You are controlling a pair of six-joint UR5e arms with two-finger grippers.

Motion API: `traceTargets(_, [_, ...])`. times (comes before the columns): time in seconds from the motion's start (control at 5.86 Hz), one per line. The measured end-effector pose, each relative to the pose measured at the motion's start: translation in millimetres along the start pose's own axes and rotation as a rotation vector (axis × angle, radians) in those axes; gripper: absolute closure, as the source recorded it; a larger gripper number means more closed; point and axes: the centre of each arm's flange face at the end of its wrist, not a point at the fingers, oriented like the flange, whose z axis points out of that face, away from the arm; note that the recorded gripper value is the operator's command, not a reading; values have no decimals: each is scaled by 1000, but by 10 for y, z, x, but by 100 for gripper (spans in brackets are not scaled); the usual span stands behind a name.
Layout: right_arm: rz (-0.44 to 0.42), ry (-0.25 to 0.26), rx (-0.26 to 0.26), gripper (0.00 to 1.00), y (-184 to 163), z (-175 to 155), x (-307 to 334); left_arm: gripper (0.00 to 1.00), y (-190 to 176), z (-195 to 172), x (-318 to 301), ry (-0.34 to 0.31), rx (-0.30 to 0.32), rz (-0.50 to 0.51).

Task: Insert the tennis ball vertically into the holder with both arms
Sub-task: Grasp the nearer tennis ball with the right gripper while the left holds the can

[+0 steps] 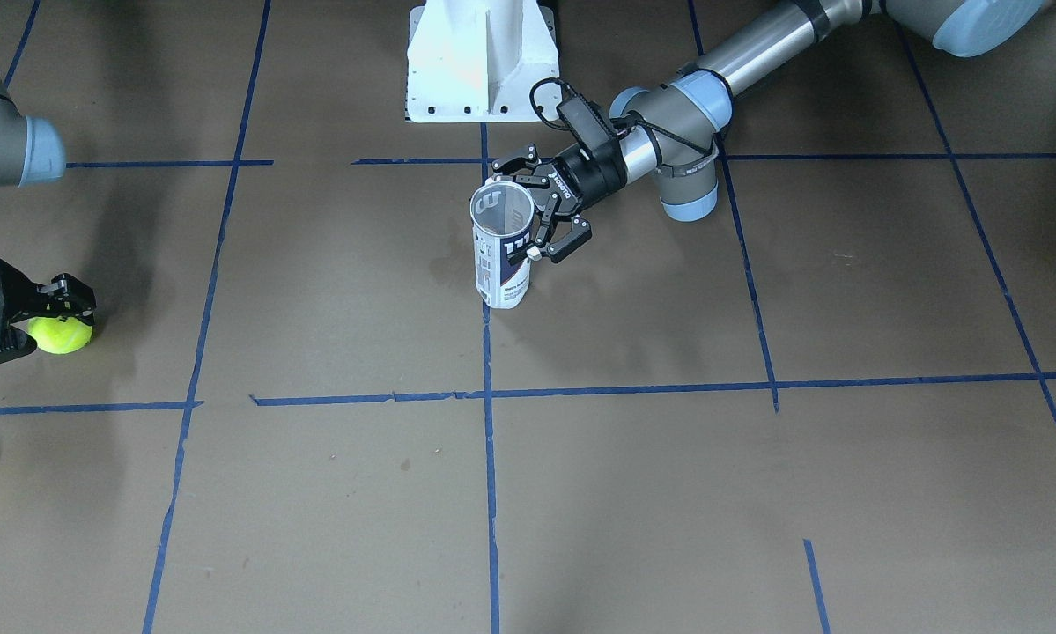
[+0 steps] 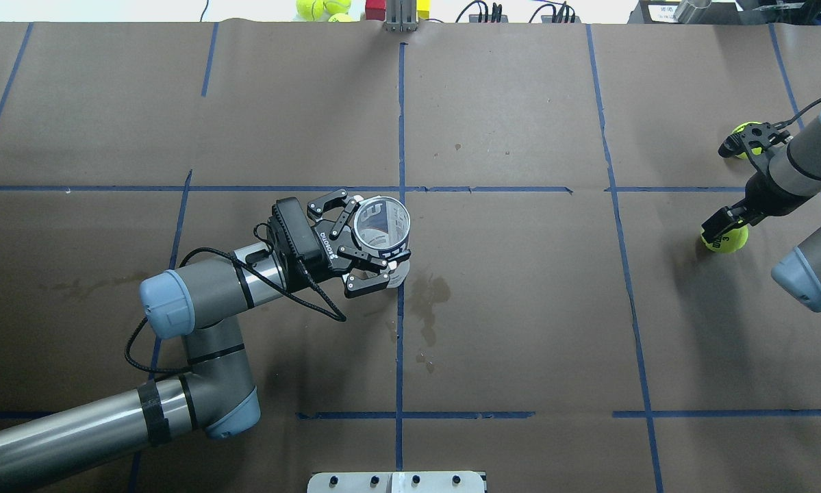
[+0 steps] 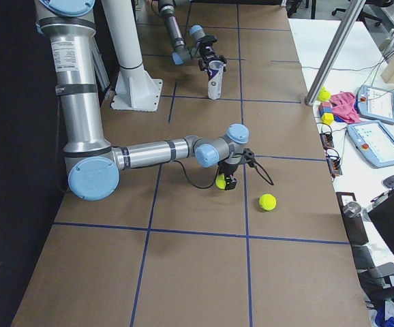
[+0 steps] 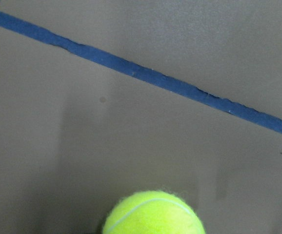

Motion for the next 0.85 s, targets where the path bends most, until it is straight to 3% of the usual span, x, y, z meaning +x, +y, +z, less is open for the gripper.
traceTargets(0.17, [-1,1,-2,62,0,14,-11,0,3,-4,-1,0,0,0])
traceTargets(0.34, [-8,-4,3,71,-7,-15,-60,0,2,-7,-1,0,1,0])
traceTargets(0.51, [-30,-17,41,71,-35,-215,-213,0,-1,-8,-1,1,2,-1])
traceTargets(0.85, [2,-81,177,70,-167,-966,-850,0,4,-6,13,2,1,-4])
